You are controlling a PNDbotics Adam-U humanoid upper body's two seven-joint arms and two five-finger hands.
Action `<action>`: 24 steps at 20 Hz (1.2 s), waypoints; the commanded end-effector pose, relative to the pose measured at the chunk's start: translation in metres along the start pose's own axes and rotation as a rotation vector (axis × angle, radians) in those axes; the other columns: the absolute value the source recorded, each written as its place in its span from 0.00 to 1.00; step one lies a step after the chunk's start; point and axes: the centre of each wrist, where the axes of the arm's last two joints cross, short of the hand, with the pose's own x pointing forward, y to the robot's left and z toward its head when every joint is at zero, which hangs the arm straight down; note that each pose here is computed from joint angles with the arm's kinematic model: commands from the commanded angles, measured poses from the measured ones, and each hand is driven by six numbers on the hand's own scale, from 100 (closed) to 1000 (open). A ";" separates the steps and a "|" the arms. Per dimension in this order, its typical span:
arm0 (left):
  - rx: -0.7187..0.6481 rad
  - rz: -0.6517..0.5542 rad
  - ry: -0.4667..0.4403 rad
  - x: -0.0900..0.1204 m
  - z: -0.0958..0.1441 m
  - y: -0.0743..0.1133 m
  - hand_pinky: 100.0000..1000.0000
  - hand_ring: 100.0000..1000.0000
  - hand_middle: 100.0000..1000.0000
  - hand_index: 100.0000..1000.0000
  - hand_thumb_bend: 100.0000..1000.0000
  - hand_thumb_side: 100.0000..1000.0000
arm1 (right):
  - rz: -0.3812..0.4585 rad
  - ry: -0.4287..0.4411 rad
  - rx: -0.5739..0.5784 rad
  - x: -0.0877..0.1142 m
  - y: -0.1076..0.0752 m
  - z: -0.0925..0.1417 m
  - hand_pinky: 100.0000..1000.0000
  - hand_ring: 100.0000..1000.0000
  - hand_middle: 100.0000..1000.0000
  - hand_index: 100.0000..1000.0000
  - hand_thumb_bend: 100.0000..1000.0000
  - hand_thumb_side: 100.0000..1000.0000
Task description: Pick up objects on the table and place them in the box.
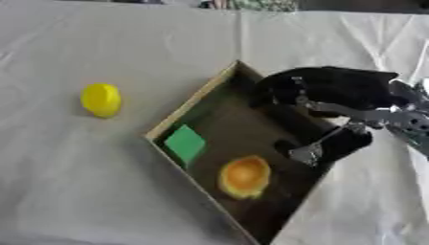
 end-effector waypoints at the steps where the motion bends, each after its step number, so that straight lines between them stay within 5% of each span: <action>1: -0.013 0.000 -0.041 0.007 -0.009 0.002 0.70 0.71 0.70 0.80 0.02 0.51 | 0.011 0.016 -0.093 -0.003 -0.016 0.007 0.89 0.90 0.86 0.90 0.03 0.17; 7: -0.132 -0.077 -0.096 0.012 -0.022 0.006 0.71 0.72 0.71 0.81 0.02 0.42 | -0.046 0.058 -0.310 -0.016 -0.035 0.023 0.88 0.86 0.82 0.86 0.00 0.00; 11: -0.300 -0.173 -0.121 0.016 -0.031 0.004 0.72 0.73 0.71 0.83 0.07 0.31 | -0.068 0.082 -0.430 -0.028 -0.043 0.042 0.88 0.84 0.81 0.84 0.00 0.04; 12: -0.391 -0.267 -0.132 0.019 -0.040 0.010 0.72 0.74 0.73 0.84 0.06 0.38 | -0.090 0.087 -0.518 -0.032 -0.047 0.051 0.88 0.84 0.80 0.83 0.00 0.00; 16: -0.699 -0.570 -0.121 0.025 -0.070 0.019 0.74 0.75 0.73 0.87 0.14 0.35 | -0.135 0.116 -0.772 -0.041 -0.050 0.074 0.87 0.83 0.79 0.81 0.00 0.00; 18: -0.848 -0.662 -0.114 0.026 -0.079 0.019 0.76 0.78 0.76 0.90 0.18 0.41 | -0.132 0.135 -0.816 -0.043 -0.049 0.079 0.87 0.83 0.79 0.81 0.00 0.00; 24: -1.235 -0.821 -0.101 0.031 -0.098 0.005 0.82 0.84 0.80 0.90 0.44 0.38 | -0.118 0.150 -0.845 -0.043 -0.048 0.080 0.87 0.82 0.79 0.81 0.00 0.00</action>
